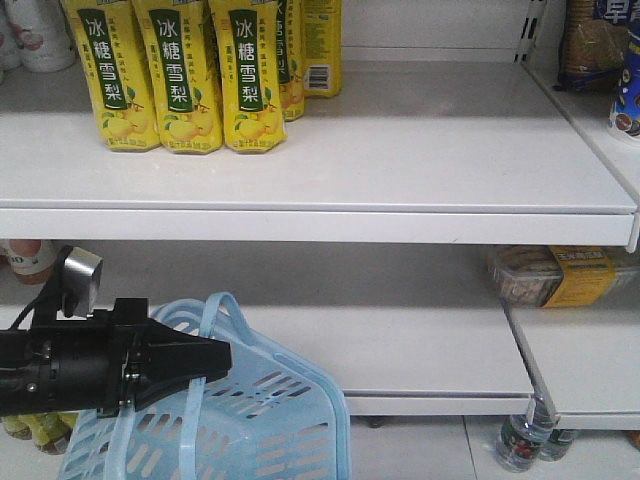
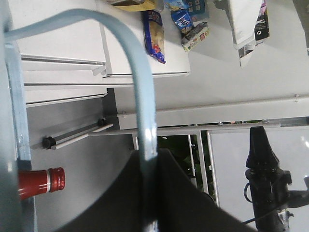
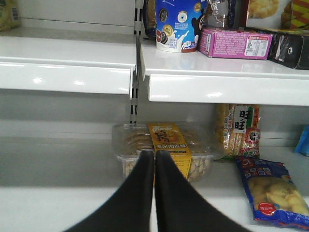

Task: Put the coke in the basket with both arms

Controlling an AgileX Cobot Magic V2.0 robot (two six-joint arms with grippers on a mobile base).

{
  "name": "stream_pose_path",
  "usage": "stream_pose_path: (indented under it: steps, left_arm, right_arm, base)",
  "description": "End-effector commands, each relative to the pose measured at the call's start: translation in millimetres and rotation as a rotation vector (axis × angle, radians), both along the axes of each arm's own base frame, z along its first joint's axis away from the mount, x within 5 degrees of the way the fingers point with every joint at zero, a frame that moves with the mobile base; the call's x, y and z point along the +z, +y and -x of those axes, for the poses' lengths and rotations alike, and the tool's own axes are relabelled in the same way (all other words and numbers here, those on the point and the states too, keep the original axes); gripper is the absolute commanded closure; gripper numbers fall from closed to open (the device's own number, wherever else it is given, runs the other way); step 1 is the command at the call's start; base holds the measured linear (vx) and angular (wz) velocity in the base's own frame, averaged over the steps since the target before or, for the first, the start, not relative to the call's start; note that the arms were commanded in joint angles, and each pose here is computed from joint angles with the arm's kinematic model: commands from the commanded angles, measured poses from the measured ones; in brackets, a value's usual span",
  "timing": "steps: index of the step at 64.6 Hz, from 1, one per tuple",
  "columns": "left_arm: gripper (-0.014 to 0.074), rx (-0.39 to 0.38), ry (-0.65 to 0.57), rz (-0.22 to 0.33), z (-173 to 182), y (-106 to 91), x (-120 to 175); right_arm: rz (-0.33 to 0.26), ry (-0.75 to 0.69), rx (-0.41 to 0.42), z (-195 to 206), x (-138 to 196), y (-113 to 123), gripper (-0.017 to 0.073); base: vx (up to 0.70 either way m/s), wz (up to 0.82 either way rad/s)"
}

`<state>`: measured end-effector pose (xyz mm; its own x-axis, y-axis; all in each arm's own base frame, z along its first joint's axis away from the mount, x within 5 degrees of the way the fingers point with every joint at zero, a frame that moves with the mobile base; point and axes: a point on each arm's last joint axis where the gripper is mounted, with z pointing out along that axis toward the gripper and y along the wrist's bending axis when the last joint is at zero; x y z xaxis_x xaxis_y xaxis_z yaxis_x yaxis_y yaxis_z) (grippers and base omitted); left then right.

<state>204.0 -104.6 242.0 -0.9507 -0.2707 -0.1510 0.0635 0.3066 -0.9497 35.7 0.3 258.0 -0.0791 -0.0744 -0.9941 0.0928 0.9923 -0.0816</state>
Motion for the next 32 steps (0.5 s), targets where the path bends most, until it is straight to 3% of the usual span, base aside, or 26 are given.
stream_pose_path:
  steps: [1, 32]
  left_arm:
    - [0.06, 0.027, -0.061, 0.178, -3.4, -2.1, 28.9]
    - [0.06, 0.027, -0.059, 0.178, -3.8, -2.1, 28.3]
  right_arm:
    - [0.016, -0.11, -0.017, 2.8, 16.0, -0.8, 0.0569]
    - [0.016, -0.11, -0.017, 2.8, 16.0, -0.8, 0.0569]
  base:
    - [0.0, 0.0]
    - [0.0, 0.0]
